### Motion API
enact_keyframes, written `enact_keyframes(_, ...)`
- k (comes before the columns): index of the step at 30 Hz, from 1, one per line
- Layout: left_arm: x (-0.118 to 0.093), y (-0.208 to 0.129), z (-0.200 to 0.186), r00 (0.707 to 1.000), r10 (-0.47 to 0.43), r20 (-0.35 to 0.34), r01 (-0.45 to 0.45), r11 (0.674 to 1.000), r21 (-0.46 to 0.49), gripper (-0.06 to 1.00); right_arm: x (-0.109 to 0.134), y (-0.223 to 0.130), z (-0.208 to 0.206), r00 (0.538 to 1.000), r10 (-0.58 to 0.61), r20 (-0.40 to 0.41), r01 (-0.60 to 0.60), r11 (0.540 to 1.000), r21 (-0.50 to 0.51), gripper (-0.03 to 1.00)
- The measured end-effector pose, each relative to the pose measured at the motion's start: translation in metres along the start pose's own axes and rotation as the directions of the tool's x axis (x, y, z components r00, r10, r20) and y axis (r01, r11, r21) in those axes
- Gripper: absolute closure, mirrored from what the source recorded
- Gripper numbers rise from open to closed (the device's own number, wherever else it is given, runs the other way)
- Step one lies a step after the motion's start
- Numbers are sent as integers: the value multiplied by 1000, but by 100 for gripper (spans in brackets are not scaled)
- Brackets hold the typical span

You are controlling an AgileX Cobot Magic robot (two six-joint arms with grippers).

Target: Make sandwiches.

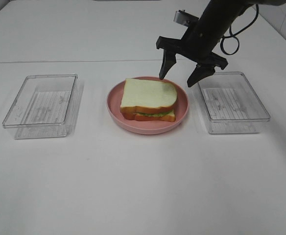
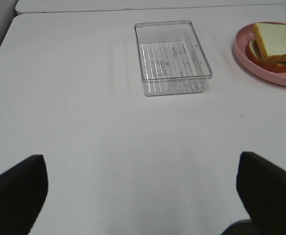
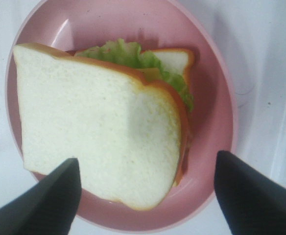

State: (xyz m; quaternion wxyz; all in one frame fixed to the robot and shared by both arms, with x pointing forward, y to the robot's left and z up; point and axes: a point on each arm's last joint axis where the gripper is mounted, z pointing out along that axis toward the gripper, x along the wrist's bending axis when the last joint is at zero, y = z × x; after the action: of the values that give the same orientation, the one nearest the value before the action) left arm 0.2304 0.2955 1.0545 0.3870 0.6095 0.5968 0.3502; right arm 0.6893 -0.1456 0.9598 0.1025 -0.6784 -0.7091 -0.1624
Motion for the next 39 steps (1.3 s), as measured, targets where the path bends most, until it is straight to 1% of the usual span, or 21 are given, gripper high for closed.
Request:
enact_keyframes(2, 0, 0, 0, 1000, 0, 0, 0, 1000, 0, -5, 1, 1, -5, 1000, -5, 10, 5, 1000, 2, 23)
enact_keyframes(4, 0, 0, 0, 1000, 0, 0, 0, 1000, 0, -5, 7, 10, -24, 999, -30, 41, 32, 999, -42, 14)
enact_keyframes(8, 0, 0, 0, 1000, 0, 0, 0, 1000, 0, -5, 8, 14, -33, 997, -51, 65, 56, 995, -79, 11)
enact_keyframes(10, 0, 0, 0, 1000, 0, 0, 0, 1000, 0, -5, 6, 18, -48, 987, -75, 144, 94, 988, -126, 10)
enact_keyframes(11, 0, 0, 0, 1000, 0, 0, 0, 1000, 0, -5, 6, 18, -48, 987, -75, 144, 94, 988, -126, 10)
enact_keyframes(12, 0, 0, 0, 1000, 0, 0, 0, 1000, 0, -5, 5, 18, -52, 982, -82, 173, 106, 986, -132, 10)
enact_keyframes(13, 0, 0, 0, 1000, 0, 0, 0, 1000, 0, -5, 2, 17, -61, 967, -96, 235, 134, 979, -151, 9)
enact_keyframes(14, 0, 0, 0, 1000, 0, 0, 0, 1000, 0, -5, 2, 17, -61, 967, -96, 235, 134, 979, -151, 9)
enact_keyframes(15, 0, 0, 0, 1000, 0, 1, 0, 1000, 0, -5, -1, 18, -68, 957, -97, 273, 146, 975, -166, 9)
enact_keyframes(16, 0, 0, 0, 1000, 0, 1, 0, 1000, 0, -5, -1, 18, -68, 957, -97, 273, 146, 975, -166, 9)
enact_keyframes(18, 0, 0, 0, 1000, 0, 1, 0, 1000, 0, -5, -18, 20, -90, 938, -61, 342, 140, 968, -210, 9)
enact_keyframes(21, 0, 0, 0, 1000, 0, 1, 0, 1000, 0, -5, -27, 22, -94, 937, -43, 348, 125, 968, -218, 9)
enact_keyframes(23, 0, 0, 0, 1000, 0, 1, 0, 1000, 0, -5, -63, 25, -104, 932, 35, 361, 54, 971, -234, 9)
enact_keyframes(26, 0, 0, 0, 1000, 0, 1, 0, 1000, 0, -5, -72, 25, -106, 928, 52, 368, 38, 972, -233, 9)
enact_keyframes(28, 0, 0, 0, 1000, 0, 1, 0, 1000, 0, -5, -96, 18, -111, 919, 101, 380, -17, 976, -217, 9)
enact_keyframes(33, 0, 0, 0, 1000, -1, 2, 1, 1000, 0, -5, -105, 2, -111, 912, 114, 393, -47, 983, -176, 9)
enact_keyframes(34, 0, 0, 0, 1000, -1, 2, 1, 1000, 0, -5, -106, -12, -110, 911, 113, 397, -60, 988, -144, 9)
enact_keyframes(36, 0, 0, 0, 1000, -1, 2, 1, 1000, 0, -5, -104, -19, -113, 911, 112, 398, -62, 989, -135, 9)
enact_keyframes(37, 0, 0, 0, 1000, -1, 2, 1, 1000, 0, -5, -104, -35, -115, 909, 110, 401, -72, 991, -110, 9)
enact_keyframes(38, 0, 0, 0, 1000, -1, 2, 1, 1000, 0, -5, -104, -35, -115, 909, 110, 401, -72, 991, -110, 9)
enact_keyframes(39, 0, 0, 0, 1000, -1, 2, 1, 1000, 0, -5, -103, -45, -118, 908, 110, 403, -76, 992, -98, 9)
